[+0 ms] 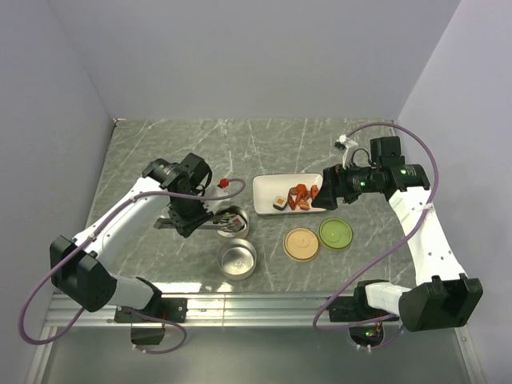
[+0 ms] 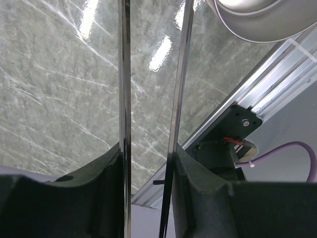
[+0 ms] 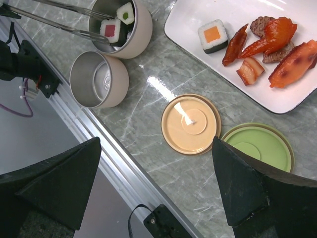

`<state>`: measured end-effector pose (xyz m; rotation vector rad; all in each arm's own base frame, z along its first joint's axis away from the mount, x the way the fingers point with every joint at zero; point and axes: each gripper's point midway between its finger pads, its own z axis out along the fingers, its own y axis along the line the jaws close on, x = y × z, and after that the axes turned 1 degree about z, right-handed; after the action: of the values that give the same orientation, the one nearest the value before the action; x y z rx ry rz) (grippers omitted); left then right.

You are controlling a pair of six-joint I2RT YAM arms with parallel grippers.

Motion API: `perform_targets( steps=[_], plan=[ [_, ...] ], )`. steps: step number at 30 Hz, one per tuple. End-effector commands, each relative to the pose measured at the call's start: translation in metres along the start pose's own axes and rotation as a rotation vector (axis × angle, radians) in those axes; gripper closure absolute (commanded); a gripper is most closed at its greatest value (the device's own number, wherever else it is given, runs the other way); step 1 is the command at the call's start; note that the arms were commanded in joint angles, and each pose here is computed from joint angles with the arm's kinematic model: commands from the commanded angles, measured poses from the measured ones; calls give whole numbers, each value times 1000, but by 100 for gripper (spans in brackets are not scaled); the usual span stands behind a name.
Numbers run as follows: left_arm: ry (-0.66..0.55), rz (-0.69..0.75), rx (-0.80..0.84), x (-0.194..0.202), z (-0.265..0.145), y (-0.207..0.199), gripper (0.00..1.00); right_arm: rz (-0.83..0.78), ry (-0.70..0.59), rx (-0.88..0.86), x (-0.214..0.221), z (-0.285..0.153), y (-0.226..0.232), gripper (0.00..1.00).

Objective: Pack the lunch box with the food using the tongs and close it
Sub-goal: Place the food into the lunch box

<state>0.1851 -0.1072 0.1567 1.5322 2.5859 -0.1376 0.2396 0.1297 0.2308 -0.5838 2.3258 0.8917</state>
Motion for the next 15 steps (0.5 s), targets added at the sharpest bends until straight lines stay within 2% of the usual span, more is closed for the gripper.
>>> perform_targets(
  steps=[1, 8, 15],
  plan=[
    [-20, 10, 8, -6, 1, 2, 62, -22, -31, -7, -12, -6, 4, 0],
    [-11, 21, 22, -8, 2, 2, 50, -21, -29, -1, -12, -6, 2, 0],
    [-41, 27, -32, -19, -18, 13, 47, -18, -31, -15, -15, -5, 3, 0]
  ],
)
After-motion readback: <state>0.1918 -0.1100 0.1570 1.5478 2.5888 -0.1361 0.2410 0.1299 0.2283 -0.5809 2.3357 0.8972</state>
